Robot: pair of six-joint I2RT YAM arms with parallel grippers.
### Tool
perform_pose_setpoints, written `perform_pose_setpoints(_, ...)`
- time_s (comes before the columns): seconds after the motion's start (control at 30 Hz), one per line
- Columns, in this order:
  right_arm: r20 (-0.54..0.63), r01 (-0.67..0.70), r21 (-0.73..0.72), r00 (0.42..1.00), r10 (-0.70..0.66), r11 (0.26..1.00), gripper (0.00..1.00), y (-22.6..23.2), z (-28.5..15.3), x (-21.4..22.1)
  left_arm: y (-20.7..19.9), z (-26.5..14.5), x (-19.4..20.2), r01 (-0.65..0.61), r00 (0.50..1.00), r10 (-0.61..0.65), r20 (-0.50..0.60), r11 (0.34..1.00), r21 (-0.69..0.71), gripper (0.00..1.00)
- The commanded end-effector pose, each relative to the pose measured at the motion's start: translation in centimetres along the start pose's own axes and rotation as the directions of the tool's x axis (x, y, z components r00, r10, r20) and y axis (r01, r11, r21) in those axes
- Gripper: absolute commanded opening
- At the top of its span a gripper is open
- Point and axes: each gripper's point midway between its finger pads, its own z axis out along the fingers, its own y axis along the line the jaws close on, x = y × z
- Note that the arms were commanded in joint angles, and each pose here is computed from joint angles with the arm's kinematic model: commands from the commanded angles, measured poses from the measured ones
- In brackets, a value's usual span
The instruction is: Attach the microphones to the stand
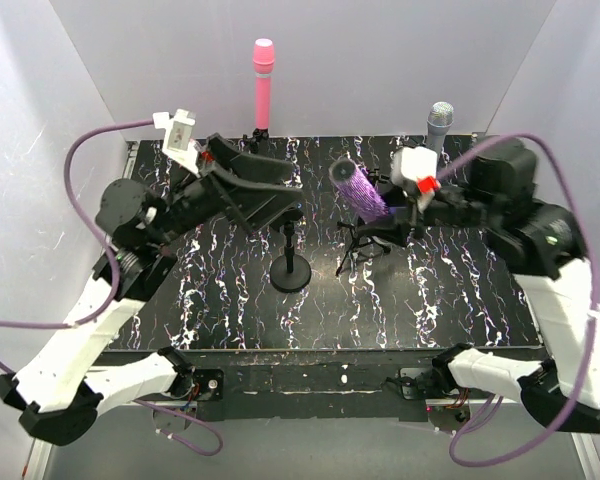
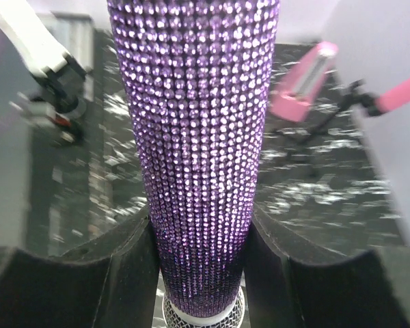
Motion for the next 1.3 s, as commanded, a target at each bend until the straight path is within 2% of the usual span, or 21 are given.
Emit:
perform_pose_setpoints(0.0, -0.199, 0.524, 0.057, 0.84, -0.505, 0.85, 0.01, 0.7, -6.7, -0.6, -1.6, -2.2, 3.2, 0.225, 0.961, -0.226, -0.16, 0.974, -0.023, 0.98)
perform_pose_setpoints(0.07, -0.317, 0.643, 0.067, 0.739, -0.595, 0.763, 0.01, -0.1, -8.8, -0.1, -2.0, -2.5, 4.4, 0.307, 0.927, -0.304, -0.219, 0.952, -0.021, 0.98)
perform_pose_setpoints(0.1, -0.366, 0.71, 0.059, 0.669, -0.647, 0.701, 0.01, -0.5, -9.8, 0.2, -2.3, -2.6, 4.9, 0.338, 0.911, -0.332, -0.246, 0.941, -0.015, 0.98)
perform_pose_setpoints(0.2, -0.488, 0.884, -0.01, 0.405, -0.773, 0.468, 0.01, -1.5, -12.1, 1.8, -2.3, -2.4, 6.3, 0.422, 0.858, -0.409, -0.311, 0.906, -0.028, 0.98)
perform_pose_setpoints(0.23, -0.514, 0.931, -0.049, 0.287, -0.808, 0.362, 0.01, -2.0, -12.5, 1.9, -2.0, -2.2, 6.8, 0.446, 0.841, -0.434, -0.323, 0.894, -0.043, 0.98)
perform_pose_setpoints(0.33, -0.536, 0.984, -0.163, -0.032, -0.843, 0.066, 0.01, -2.5, -12.9, 2.7, -1.6, -1.6, 9.3, 0.506, 0.783, -0.5, -0.37, 0.858, -0.088, 0.98)
perform_pose_setpoints(0.4, -0.51, 0.978, -0.197, -0.164, -0.844, -0.071, 0.01, -2.1, -12.5, 2.9, -2.1, -1.1, 11.9, 0.523, 0.744, -0.522, -0.417, 0.843, -0.122, 0.98)
perform_pose_setpoints(0.43, -0.487, 0.972, -0.213, -0.198, -0.851, -0.104, 0.01, -1.8, -12.1, 3.3, -2.4, -0.8, 13.7, 0.524, 0.72, -0.529, -0.449, 0.839, -0.147, 0.98)
perform_pose_setpoints(0.6, -0.406, 0.96, -0.218, -0.253, -0.878, -0.175, 0.01, -0.8, -10.1, 5.3, -4.0, 0.0, 21.6, 0.474, 0.638, -0.505, -0.581, 0.852, -0.221, 0.98)
perform_pose_setpoints(0.73, -0.37, 0.958, -0.199, -0.268, -0.889, -0.206, 0.01, -0.5, -8.9, 6.6, -3.9, 0.3, 25.0, 0.449, 0.61, -0.493, -0.621, 0.86, -0.241, 0.98)
perform_pose_setpoints(1.0, -0.329, 0.959, -0.155, -0.275, -0.903, -0.236, 0.04, 0.2, -7.7, 7.7, -3.2, 0.1, 29.4, 0.437, 0.546, -0.503, -0.67, 0.853, -0.284, 0.78)
perform_pose_setpoints(1.17, -0.334, 0.962, -0.135, -0.27, -0.903, -0.238, 0.03, 0.3, -7.6, 7.5, -3.2, -0.2, 30.8, 0.451, 0.508, -0.51, -0.694, 0.844, -0.29, 0.58)
perform_pose_setpoints(1.2, -0.332, 0.963, -0.13, -0.267, -0.905, -0.237, 0.03, 0.4, -7.6, 7.6, -3.3, -0.2, 31.0, 0.46, 0.5, -0.512, -0.699, 0.84, -0.287, 0.46)
perform_pose_setpoints(1.23, -0.331, 0.963, -0.123, -0.268, -0.905, -0.24, 0.05, 0.5, -7.6, 7.5, -3.5, -0.1, 31.0, 0.469, 0.496, -0.513, -0.7, 0.837, -0.281, 0.24)
perform_pose_setpoints(1.27, -0.325, 0.964, -0.119, -0.264, -0.908, -0.238, 0.08, 0.6, -7.5, 7.6, -3.4, -0.2, 31.1, 0.472, 0.498, -0.516, -0.697, 0.836, -0.281, 0.09)
